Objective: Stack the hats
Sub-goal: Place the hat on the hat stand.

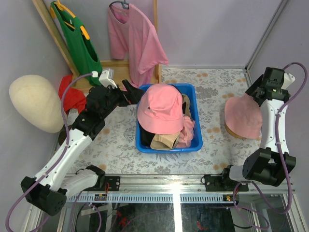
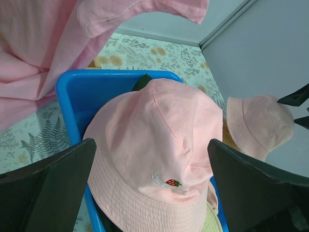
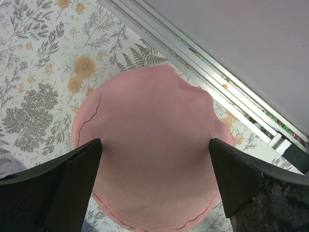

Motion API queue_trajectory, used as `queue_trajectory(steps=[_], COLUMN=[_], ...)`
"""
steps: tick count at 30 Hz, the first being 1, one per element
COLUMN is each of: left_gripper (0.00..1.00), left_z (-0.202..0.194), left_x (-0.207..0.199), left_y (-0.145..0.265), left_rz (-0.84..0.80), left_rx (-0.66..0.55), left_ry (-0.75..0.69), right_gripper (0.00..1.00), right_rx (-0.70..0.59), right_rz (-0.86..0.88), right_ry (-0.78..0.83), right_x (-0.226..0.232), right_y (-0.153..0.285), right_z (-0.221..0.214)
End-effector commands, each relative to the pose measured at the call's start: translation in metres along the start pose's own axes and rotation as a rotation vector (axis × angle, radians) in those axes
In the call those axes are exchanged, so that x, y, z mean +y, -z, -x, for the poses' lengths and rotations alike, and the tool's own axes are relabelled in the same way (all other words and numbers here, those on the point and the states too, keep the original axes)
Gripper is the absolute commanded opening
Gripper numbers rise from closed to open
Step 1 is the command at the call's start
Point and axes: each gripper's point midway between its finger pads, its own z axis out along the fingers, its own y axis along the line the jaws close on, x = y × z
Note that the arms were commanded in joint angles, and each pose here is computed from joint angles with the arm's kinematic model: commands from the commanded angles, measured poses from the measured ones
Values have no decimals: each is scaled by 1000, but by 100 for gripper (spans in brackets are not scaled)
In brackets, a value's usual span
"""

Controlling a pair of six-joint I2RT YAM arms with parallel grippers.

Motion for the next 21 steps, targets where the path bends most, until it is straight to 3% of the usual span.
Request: queue_trajectory(steps=[1, 5, 13, 21], left_gripper=[100, 100, 100, 99], left_z=[17, 16, 19, 26], left_x=[-11, -11, -14, -21], left_y=[2, 4, 9, 17], left_rz=[-41, -45, -54, -70], left_rx=[-60, -62, -69, -80], left_ry=[10, 17, 24, 28], right_gripper=[100, 100, 100, 99], right_rx=[87, 109, 3, 31], right_rz=[69, 91, 139, 143], right_ry=[26, 20, -24, -60], right_x=[13, 14, 17, 14], right_y=[4, 6, 42, 43], right_z=[-14, -24, 13, -3])
